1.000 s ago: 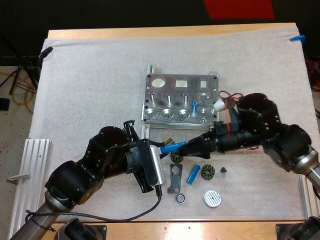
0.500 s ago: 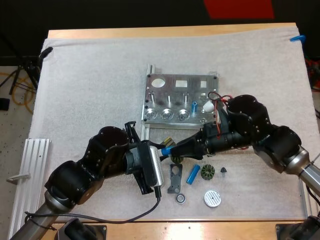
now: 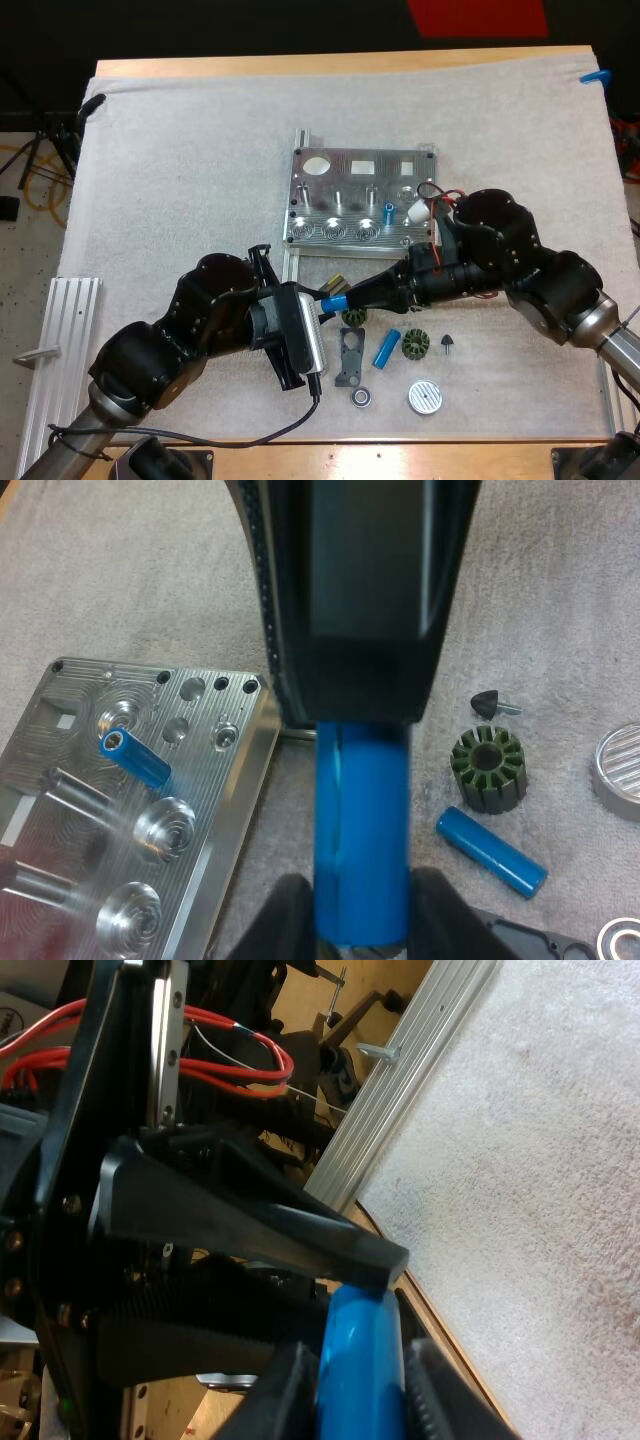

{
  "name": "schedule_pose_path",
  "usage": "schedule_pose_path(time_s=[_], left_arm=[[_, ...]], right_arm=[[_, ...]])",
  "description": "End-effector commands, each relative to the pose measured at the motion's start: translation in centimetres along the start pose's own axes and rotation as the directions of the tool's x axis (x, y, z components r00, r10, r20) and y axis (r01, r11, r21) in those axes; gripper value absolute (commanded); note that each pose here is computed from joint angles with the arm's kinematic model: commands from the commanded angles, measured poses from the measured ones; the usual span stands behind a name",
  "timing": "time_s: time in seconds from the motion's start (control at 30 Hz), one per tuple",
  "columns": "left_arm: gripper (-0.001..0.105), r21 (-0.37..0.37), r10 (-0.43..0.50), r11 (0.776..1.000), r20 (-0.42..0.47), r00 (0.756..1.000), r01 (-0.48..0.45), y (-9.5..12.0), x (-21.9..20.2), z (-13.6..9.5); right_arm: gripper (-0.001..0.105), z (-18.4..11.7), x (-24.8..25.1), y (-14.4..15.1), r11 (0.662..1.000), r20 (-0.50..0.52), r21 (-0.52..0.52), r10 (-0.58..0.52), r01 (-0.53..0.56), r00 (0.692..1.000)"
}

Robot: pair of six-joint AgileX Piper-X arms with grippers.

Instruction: Load cells from left to right

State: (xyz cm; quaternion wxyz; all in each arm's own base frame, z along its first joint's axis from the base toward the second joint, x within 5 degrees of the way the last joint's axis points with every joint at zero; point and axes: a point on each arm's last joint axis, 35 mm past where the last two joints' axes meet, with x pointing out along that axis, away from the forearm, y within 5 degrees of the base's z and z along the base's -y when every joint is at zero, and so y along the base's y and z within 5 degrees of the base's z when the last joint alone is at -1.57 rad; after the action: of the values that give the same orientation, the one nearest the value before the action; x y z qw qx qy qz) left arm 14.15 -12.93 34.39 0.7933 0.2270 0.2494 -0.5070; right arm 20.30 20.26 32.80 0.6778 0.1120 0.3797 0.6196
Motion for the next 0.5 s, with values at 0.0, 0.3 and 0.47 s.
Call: schedule_pose_path(time_s=[0.0,0.3,0.47], left_arm=[[0.013,0.001,0.016,1.0,0.028,0.999,-0.016,0.1,-0.5,0.6],[0.065,-0.096,0.086,0.992,0.052,0.995,-0.081,0.5,-2.0,2.1],[0.065,-0.172,0.136,0.976,-0.002,0.991,-0.134,0.3,-2.4,1.6]], right_arm=[[0.0,0.2,-0.2,0.3,0.999,0.006,-0.017,0.027,-0.027,1.0],[0.0,0.5,-0.3,-0.1,0.994,0.046,-0.016,-0.104,0.105,0.993],[0.0,0.9,-0.5,-0.2,0.977,0.083,-0.025,-0.21,0.212,0.974]])
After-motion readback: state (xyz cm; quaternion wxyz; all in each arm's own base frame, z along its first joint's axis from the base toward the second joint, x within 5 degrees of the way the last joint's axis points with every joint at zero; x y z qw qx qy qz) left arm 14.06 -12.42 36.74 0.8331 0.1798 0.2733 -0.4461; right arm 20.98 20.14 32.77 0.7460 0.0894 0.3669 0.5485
